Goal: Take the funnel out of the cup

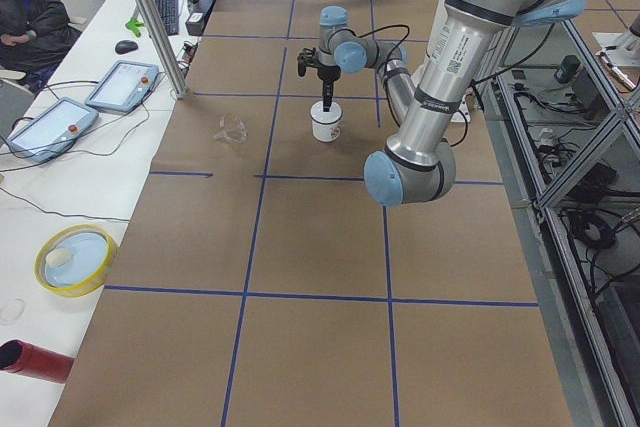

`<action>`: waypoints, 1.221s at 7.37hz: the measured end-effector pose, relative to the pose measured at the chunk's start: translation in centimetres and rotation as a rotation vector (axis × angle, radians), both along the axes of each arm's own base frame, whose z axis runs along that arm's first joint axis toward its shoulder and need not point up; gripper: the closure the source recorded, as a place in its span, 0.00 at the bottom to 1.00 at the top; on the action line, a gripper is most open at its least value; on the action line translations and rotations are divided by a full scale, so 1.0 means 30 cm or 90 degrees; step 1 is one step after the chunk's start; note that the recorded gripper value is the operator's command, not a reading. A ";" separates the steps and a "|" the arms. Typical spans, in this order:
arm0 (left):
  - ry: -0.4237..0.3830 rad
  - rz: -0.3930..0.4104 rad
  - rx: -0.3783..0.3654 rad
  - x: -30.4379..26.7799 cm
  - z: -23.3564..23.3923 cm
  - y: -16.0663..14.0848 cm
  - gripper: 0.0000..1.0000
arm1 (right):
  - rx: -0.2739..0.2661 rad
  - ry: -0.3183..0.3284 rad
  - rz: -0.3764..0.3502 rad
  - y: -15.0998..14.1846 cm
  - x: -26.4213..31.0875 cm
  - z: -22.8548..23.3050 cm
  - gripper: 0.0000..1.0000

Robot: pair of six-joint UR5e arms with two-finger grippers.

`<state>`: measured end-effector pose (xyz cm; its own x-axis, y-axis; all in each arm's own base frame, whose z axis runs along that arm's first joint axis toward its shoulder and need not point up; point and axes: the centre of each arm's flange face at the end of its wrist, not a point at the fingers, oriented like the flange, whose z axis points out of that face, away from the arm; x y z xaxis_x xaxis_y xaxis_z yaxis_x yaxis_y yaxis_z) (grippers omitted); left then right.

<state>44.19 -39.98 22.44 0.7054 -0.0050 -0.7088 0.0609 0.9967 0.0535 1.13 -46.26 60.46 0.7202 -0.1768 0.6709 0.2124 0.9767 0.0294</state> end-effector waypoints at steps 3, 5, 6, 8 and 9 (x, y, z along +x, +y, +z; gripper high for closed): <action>0.009 0.030 0.051 -0.131 0.005 -0.055 0.01 | -0.001 0.000 0.000 0.002 0.000 0.002 0.00; -0.013 0.077 0.113 -0.429 0.139 -0.235 0.00 | -0.001 0.000 0.000 0.001 0.000 0.002 0.00; -0.036 0.105 0.143 -0.610 0.251 -0.310 0.00 | -0.001 0.000 0.000 0.001 0.000 0.002 0.00; -0.047 0.129 0.140 -1.033 0.529 -0.376 0.00 | 0.000 0.000 0.000 0.001 0.000 0.001 0.00; -0.058 0.128 0.120 -1.214 0.695 -0.363 0.00 | -0.001 0.000 0.000 0.001 0.000 0.002 0.00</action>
<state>7.77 -50.86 43.29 0.7395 0.2676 -0.6177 -0.1508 0.9601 0.2354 1.13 -46.23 60.50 0.7203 -0.1761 0.6710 0.2124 0.9768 0.0284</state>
